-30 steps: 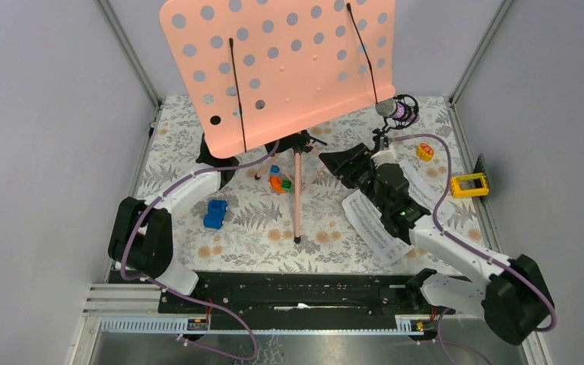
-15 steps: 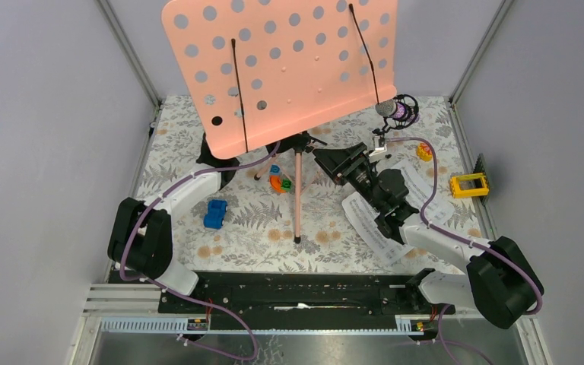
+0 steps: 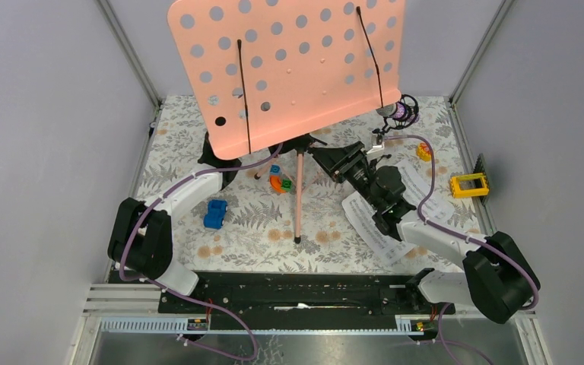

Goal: Pack up the instrument practice props

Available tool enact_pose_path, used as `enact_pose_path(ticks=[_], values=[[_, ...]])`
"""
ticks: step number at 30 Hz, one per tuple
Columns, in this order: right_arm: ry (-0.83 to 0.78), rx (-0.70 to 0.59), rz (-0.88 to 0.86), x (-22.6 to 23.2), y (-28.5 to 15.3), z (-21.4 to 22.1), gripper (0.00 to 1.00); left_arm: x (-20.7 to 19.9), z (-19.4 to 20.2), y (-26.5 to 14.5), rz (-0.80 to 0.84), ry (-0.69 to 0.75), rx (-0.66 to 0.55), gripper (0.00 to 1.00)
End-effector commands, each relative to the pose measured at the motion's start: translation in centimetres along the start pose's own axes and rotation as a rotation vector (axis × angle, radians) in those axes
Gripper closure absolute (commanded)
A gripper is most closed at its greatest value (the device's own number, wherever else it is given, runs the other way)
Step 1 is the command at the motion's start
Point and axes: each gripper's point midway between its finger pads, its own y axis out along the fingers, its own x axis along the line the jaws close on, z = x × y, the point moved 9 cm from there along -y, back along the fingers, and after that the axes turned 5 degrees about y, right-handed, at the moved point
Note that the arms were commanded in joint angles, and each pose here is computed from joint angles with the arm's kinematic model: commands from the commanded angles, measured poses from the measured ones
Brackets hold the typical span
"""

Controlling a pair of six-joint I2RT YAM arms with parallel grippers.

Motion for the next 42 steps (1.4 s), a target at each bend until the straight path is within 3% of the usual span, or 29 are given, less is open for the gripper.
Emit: enact_pose_path(ticks=[1,4,8,13,20,25,27,31,36,40,41,42], values=[[-0.020,-0.038,-0.047,1.4,1.4,-0.7,0.51,-0.8,2.9,0.5,0.032,-0.107,0.089,1.00],[-0.026,-0.011,-0.057,1.4,1.8,-0.6,0.62,-0.8,2.8,0.5,0.036,-0.107,0.087,1.00],[-0.069,0.032,-0.090,1.4,1.9,-0.2,0.87,-0.9,2.7,0.5,0.033,-0.105,0.086,1.00],[-0.377,0.190,-0.150,0.0,1.6,0.9,0.99,-1.0,2.6,0.5,0.033,-0.103,0.087,1.00],[-1.024,0.388,-0.250,-1.7,0.7,2.7,1.00,-1.0,2.3,0.7,0.031,-0.116,0.082,1.00],[-1.605,0.537,-0.110,-1.8,2.2,5.0,1.00,-1.1,2.4,0.8,0.026,-0.126,0.083,1.00],[-1.874,0.562,-0.097,-2.3,2.1,6.2,1.00,-1.2,2.8,1.0,0.028,-0.124,0.095,1.00],[-2.222,0.525,-0.054,-2.6,1.7,7.3,1.00,-1.1,3.1,1.2,0.036,-0.142,0.106,1.00],[-2.547,0.322,0.067,-2.3,1.1,6.7,1.00,-1.2,3.0,1.2,0.034,-0.145,0.107,1.00],[-2.681,0.338,0.095,-1.4,0.9,6.5,1.00,-1.3,2.3,1.2,0.037,-0.143,0.098,1.00],[-2.696,0.331,0.086,-1.1,0.9,6.4,0.95,-1.4,2.2,1.2,0.040,-0.139,0.093,1.00],[-2.699,0.301,0.074,-0.7,0.9,6.4,0.82,-1.4,2.2,1.2,0.042,-0.140,0.090,1.00]])
